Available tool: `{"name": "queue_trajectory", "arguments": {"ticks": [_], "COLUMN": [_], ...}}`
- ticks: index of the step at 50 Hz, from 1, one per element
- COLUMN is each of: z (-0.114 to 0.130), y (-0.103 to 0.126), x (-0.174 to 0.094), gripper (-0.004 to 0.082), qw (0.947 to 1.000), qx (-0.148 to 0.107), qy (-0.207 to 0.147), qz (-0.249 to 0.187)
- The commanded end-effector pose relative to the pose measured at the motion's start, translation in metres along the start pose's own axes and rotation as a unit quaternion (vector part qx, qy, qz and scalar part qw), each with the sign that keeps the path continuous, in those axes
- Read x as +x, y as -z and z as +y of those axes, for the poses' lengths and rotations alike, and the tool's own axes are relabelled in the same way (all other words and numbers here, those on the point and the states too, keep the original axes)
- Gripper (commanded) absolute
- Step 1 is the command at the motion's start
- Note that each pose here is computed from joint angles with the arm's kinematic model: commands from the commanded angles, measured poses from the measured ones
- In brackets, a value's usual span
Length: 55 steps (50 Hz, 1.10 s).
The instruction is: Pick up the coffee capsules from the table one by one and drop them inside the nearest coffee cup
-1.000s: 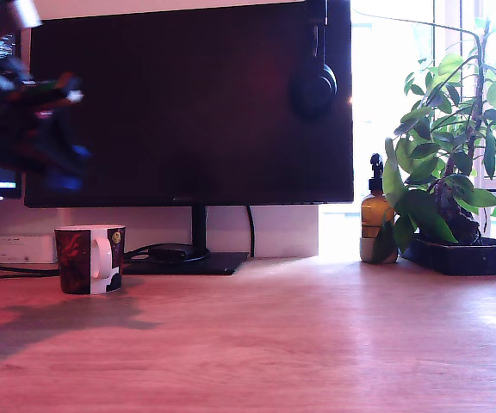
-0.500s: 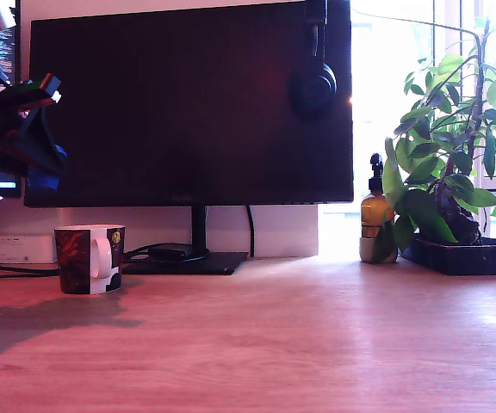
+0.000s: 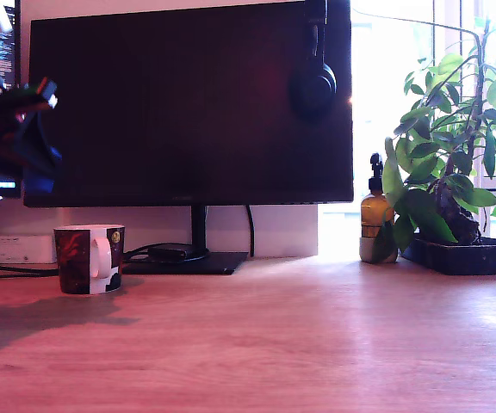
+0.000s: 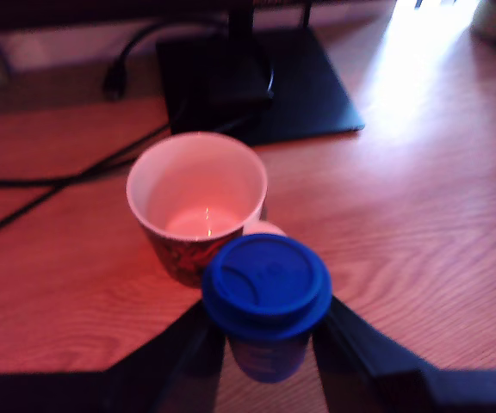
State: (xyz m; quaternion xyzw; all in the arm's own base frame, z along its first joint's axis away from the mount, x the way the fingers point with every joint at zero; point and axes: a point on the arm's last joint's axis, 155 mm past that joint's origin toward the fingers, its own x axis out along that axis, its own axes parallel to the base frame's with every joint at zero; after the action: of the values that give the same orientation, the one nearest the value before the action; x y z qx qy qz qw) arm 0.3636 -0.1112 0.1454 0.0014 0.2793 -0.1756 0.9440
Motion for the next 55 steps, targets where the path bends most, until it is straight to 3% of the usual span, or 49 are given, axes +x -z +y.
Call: {"name": "queue_trajectory", "arguments": {"ticks": [1,18,32,55], "z": [0.002,0.009,0.011,0.027], "y": [-0.009,-0.009,-0.023,-0.03], "x": [0.003,0.023,0.04,0.07], "gripper": [0.0196,0.0196,0.0196,0.0196], "qw": [1.0,0.9999,0.9998,0.9967], "qx": [0.003,0.01,0.021,0.009], "qy": [-0.002,-0.006,-0.006,-0.013], "qz": [-0.006,0.004,0.006,0.079]}}
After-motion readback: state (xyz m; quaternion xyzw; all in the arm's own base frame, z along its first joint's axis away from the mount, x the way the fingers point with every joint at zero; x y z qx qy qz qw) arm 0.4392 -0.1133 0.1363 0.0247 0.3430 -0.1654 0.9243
